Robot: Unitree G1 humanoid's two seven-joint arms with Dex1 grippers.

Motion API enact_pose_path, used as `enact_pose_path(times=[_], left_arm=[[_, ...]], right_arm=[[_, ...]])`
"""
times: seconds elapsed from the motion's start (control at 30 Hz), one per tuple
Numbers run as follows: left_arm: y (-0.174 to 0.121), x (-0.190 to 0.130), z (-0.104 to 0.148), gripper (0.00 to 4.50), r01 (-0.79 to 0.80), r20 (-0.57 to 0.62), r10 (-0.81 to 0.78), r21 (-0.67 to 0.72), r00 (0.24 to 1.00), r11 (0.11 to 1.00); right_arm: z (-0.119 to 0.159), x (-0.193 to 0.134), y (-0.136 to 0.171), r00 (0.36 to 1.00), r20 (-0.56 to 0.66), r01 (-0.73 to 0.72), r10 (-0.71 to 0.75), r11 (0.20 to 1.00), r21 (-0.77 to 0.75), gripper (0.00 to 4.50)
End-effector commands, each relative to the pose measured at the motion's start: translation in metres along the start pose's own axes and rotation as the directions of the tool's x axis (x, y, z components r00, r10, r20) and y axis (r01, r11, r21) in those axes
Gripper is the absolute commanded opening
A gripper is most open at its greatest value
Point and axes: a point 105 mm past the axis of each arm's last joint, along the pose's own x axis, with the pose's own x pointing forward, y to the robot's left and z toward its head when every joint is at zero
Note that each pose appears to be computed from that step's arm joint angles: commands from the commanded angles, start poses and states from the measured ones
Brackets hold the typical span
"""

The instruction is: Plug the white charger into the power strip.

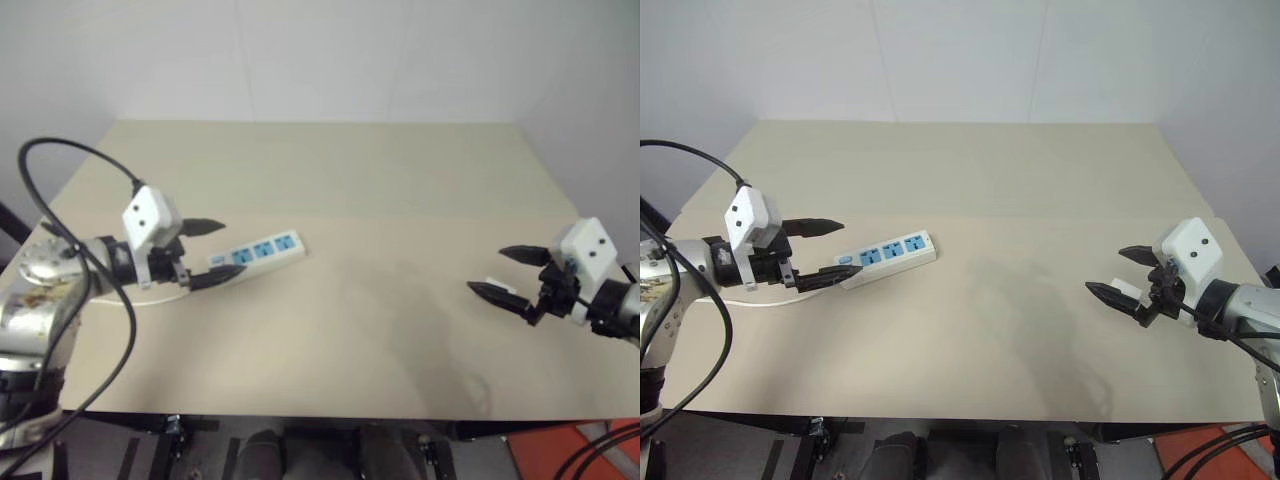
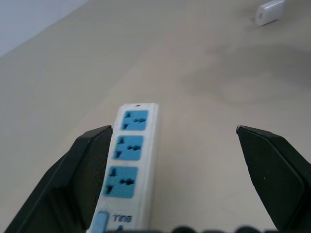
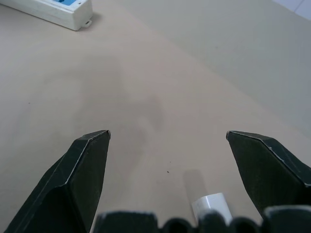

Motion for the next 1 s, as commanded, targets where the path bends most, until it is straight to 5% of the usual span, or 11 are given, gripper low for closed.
enact_pose_path(times=[0.03,0.13,0.37,1.0], left_arm=[[0.029,-0.008,-0.001,4.48,-0.096,0.0,0.096,0.03,0.995,0.995],[0.038,-0.013,-0.008,4.48,-0.08,0.003,0.08,0.028,0.997,0.996],[0.046,-0.011,-0.066,4.48,-0.009,-0.06,0.012,0.047,0.998,0.999],[0.033,0.043,-0.109,4.48,0.074,-0.151,-0.07,0.024,0.986,0.997]], right_arm=[[0.016,0.001,-0.001,0.999,0.044,0.009,-0.007,0.999,-0.037,4.5],[0.019,0.003,-0.002,0.998,0.059,0.01,-0.008,0.999,-0.032,4.5],[0.03,0.007,-0.003,0.994,0.106,0.01,-0.01,1.0,-0.003,4.5],[0.051,0.004,0.006,0.982,0.187,-0.004,-0.002,0.999,0.035,4.5]])
